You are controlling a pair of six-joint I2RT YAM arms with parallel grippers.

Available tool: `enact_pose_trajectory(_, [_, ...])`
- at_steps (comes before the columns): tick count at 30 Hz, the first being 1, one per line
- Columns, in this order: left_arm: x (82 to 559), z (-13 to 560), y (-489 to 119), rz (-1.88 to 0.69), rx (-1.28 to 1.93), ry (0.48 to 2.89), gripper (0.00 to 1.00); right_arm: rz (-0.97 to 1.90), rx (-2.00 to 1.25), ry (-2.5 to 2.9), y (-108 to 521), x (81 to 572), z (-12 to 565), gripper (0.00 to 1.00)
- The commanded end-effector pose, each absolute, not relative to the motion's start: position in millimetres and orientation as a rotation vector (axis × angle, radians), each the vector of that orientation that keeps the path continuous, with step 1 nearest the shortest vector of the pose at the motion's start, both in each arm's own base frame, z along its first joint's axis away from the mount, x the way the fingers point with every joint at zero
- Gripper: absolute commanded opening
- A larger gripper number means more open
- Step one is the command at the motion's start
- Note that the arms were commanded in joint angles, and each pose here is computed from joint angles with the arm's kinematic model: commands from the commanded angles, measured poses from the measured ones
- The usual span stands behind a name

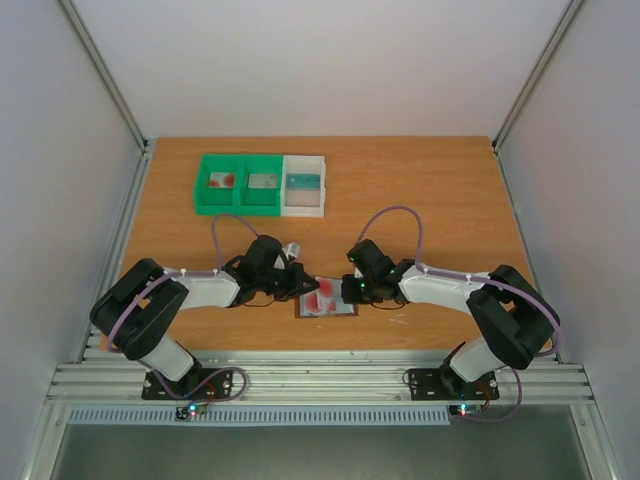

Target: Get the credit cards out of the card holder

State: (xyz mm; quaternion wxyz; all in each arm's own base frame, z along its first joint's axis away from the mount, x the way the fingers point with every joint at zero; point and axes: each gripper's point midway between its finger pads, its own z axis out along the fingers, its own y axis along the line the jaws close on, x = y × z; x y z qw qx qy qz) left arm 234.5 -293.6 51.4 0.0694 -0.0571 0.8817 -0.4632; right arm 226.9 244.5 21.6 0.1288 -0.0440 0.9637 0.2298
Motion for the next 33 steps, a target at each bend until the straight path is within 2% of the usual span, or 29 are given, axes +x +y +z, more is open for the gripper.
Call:
enact_pose_trajectory(1, [234.5, 59.1, -280.3, -1.333, -0.140, 2.637, 0.00, 0.566, -0.142, 2.813, 224.9, 223.5, 21.6, 0.06])
enact_pose_trajectory(10, [228.6, 86.2, -269.9, -1.282, -0.017, 2.633, 0.00, 0.684, -0.315, 2.694, 234.6, 223.4, 80.5, 0.10])
enact_pose_trajectory(15, [216.9, 118.7, -279.3, -1.397, 0.157, 2.563, 0.00, 0.785, -0.487, 2.632, 237.8, 207.7, 125.7, 0.17])
enact_pose_trajectory(22, [195.4, 168.8, -293.9, -1.567, 0.403, 2.445, 0.00, 0.966, -0.624, 2.623, 245.5, 189.8, 175.1, 0.22])
enact_pose_trajectory(33, [150.9, 209.7, -299.9, -1.710, 0.715, 2.312, 0.00, 1.224, -0.786, 2.531, 260.0, 162.5, 233.2, 0.35])
